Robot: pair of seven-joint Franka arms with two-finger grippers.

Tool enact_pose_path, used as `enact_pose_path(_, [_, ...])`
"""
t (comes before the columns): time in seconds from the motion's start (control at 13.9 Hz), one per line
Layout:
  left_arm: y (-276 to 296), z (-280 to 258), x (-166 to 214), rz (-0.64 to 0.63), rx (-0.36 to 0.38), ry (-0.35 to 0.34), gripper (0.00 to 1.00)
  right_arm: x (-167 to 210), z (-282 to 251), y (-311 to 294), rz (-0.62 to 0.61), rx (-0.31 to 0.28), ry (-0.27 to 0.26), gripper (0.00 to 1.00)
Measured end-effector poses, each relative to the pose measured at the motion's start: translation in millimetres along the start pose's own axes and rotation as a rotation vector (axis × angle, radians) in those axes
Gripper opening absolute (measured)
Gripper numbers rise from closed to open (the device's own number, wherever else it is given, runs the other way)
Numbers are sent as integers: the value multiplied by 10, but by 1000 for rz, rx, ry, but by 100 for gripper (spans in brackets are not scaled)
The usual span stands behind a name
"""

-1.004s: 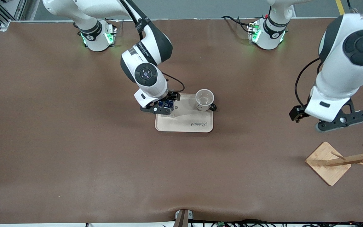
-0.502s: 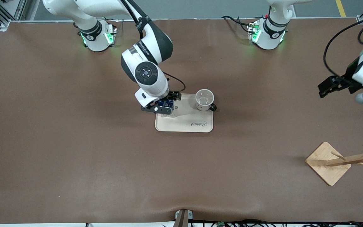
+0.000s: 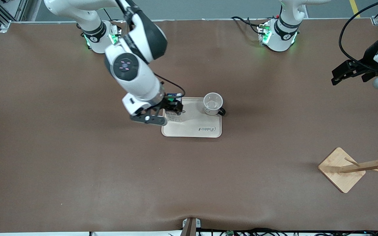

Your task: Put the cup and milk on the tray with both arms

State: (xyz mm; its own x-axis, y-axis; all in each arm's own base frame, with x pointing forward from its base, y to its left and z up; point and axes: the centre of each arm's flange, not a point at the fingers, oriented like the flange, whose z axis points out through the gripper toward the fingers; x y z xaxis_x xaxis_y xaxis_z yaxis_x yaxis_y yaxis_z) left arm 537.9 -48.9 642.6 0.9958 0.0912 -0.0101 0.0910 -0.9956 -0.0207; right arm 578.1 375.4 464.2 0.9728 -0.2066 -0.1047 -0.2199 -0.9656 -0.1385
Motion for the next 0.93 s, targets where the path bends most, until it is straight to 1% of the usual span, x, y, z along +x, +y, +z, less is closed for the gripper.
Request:
enact_pose_path(0.07, [-11, 5, 1, -2, 0, -2, 100, 163, -250, 219, 24, -9, -12, 100])
enact_pose_path(0.22, [-22, 16, 0, -4, 0, -7, 100, 553, -709, 760, 55, -6, -3, 100])
enact_pose_path(0.29, [-27, 19, -1, -5, 0, -8, 100, 726, -887, 1044, 45, -11, 18, 100])
enact_pose_path(0.43, [-32, 22, 0, -6, 0, -9, 100, 971, -1187, 1590, 18, -53, 75, 100])
enact_pose_path(0.5, [-32, 26, -4, -6, 0, -12, 100, 1050, -1308, 1876, -2, -73, 77, 100])
enact_pose_path(0.65, [-28, 36, -19, -5, 3, -25, 100, 1134, -1526, 2435, -74, -102, 50, 100])
enact_pose_path(0.72, [-30, 37, -23, -5, 3, -28, 100, 1135, -1648, 2657, -114, -124, 50, 100])
enact_pose_path(0.79, [-32, 36, -24, -5, 3, -28, 100, 1096, -1760, 2826, -140, -141, 47, 100])
enact_pose_path(0.93, [-34, 33, -26, -6, 3, -28, 100, 901, -1884, 3086, -141, -142, 23, 100])
